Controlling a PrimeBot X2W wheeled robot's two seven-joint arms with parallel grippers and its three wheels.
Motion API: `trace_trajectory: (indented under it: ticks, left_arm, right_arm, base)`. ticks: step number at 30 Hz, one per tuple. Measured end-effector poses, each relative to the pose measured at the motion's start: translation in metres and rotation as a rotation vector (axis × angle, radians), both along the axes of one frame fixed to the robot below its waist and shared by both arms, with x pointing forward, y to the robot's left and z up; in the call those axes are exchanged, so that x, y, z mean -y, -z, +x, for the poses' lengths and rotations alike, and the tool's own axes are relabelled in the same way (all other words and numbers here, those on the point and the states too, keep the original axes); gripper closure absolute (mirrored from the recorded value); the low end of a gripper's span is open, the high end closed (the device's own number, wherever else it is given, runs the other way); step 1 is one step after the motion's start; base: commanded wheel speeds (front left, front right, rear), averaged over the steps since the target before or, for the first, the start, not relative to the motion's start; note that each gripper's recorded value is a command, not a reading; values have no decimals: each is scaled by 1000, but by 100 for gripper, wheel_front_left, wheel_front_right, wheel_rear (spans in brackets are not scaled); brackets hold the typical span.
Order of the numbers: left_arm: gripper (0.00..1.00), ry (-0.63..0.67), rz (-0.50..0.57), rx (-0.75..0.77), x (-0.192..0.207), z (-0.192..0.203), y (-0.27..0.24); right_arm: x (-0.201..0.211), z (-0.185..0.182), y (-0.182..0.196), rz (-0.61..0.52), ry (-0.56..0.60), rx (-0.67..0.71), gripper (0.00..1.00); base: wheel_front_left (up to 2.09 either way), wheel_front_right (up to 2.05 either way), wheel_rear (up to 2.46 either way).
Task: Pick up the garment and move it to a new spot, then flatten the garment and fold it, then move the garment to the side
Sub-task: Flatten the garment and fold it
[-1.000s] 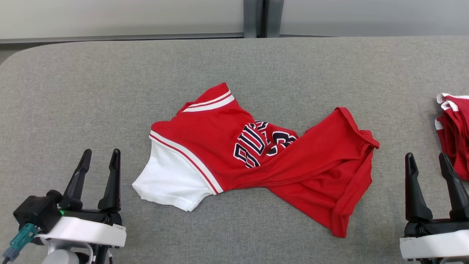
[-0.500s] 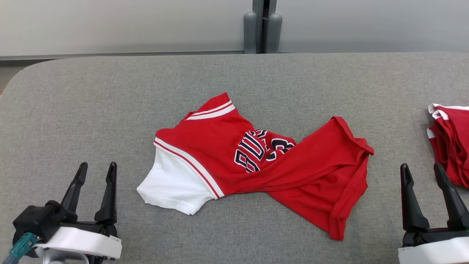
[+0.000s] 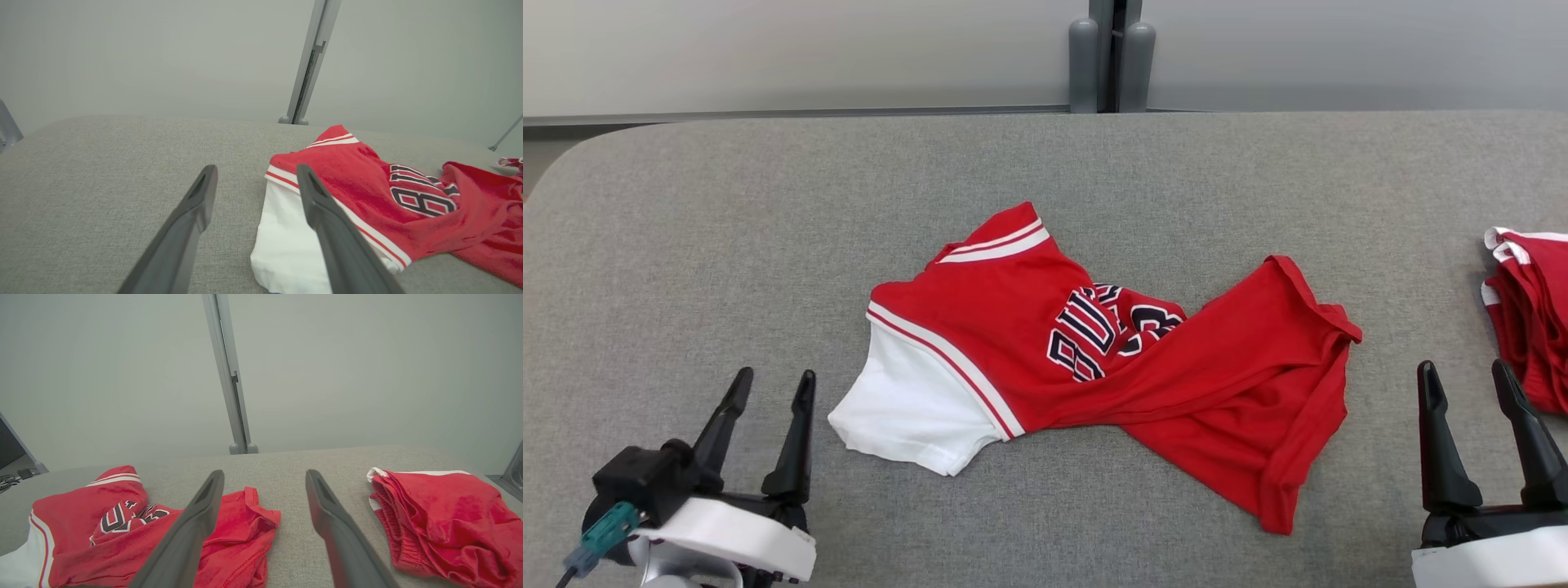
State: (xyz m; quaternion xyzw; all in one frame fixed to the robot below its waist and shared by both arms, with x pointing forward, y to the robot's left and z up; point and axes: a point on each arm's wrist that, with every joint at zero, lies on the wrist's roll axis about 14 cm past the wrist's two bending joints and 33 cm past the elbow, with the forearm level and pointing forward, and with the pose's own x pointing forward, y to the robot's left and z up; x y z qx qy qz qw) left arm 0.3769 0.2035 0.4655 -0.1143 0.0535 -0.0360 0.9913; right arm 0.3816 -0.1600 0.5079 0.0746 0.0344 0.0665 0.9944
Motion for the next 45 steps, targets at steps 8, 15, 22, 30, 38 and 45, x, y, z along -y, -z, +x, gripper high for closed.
trace_trajectory:
  ticks: [8,15,22,30,38,45]
  left_arm:
    - [0,126,-23,-260,29,-3,62]
    - [28,156,-40,-398,37,-11,97]
    - [100,161,-38,-407,35,-4,104]
    - [100,171,-44,-388,37,8,106]
    - [100,173,-66,-368,38,23,110]
    - [100,162,-87,-349,35,27,110]
  right_arm:
    - [-5,7,9,6,-13,-23,0]
    - [-2,7,16,7,-3,-45,0]
    - [11,6,31,-48,27,-99,0]
    - [1,21,59,-96,-12,-206,0]
    - [-28,62,84,-178,-115,-325,0]
    - [-28,71,108,-206,-148,-462,100]
  base:
    - [0,0,0]
    - [0,0,0]
    - [0,0,0]
    - [0,0,0]
    - [0,0,0]
    - [0,0,0]
